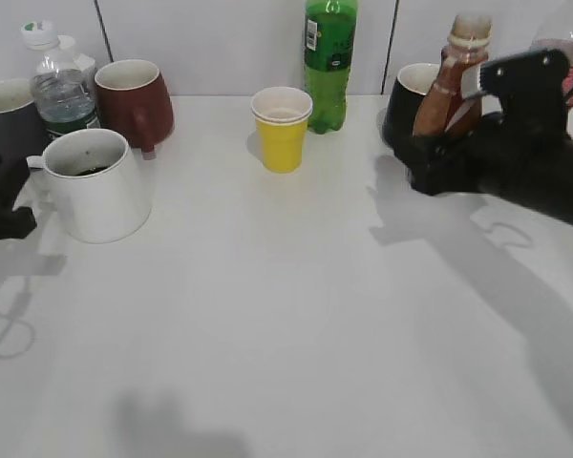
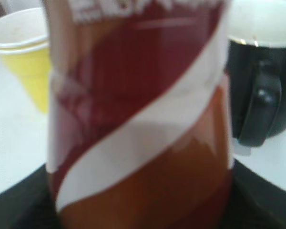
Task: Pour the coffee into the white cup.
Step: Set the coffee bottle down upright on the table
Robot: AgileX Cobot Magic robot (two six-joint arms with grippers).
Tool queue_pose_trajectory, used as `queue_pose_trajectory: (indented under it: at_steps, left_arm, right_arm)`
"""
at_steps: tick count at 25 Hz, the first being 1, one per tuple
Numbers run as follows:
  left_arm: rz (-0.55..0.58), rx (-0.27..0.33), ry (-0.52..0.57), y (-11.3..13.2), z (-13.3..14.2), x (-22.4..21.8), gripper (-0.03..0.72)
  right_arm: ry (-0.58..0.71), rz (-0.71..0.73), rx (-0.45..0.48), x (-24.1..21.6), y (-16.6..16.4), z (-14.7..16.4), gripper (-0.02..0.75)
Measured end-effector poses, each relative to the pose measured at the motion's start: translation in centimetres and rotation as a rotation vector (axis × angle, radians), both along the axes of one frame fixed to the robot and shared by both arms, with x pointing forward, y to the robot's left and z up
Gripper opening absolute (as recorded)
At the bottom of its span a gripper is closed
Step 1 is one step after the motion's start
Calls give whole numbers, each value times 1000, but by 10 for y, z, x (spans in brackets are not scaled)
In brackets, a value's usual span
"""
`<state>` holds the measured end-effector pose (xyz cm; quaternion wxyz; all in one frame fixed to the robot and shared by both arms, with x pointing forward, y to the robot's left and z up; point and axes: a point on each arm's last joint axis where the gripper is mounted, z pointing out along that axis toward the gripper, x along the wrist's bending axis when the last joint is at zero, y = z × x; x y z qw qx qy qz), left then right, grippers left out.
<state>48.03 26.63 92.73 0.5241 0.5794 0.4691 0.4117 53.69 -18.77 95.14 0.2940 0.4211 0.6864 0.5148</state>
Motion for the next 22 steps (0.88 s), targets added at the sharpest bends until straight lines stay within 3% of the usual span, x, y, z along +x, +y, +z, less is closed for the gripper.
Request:
queue_pose_trajectory:
  at_steps: [8, 12, 22]
  left_arm:
    - [-71, 10, -131, -6, 30, -7, 231]
    - [-107, 20, -173, -8, 40, -11, 232]
    - [-147, 9, -182, -12, 43, -13, 232]
  right_arm:
    - [15, -51, 66, 10, 1, -40, 534]
    - [46, -63, 39, 12, 0, -59, 534]
    - [28, -66, 29, 13, -1, -63, 552]
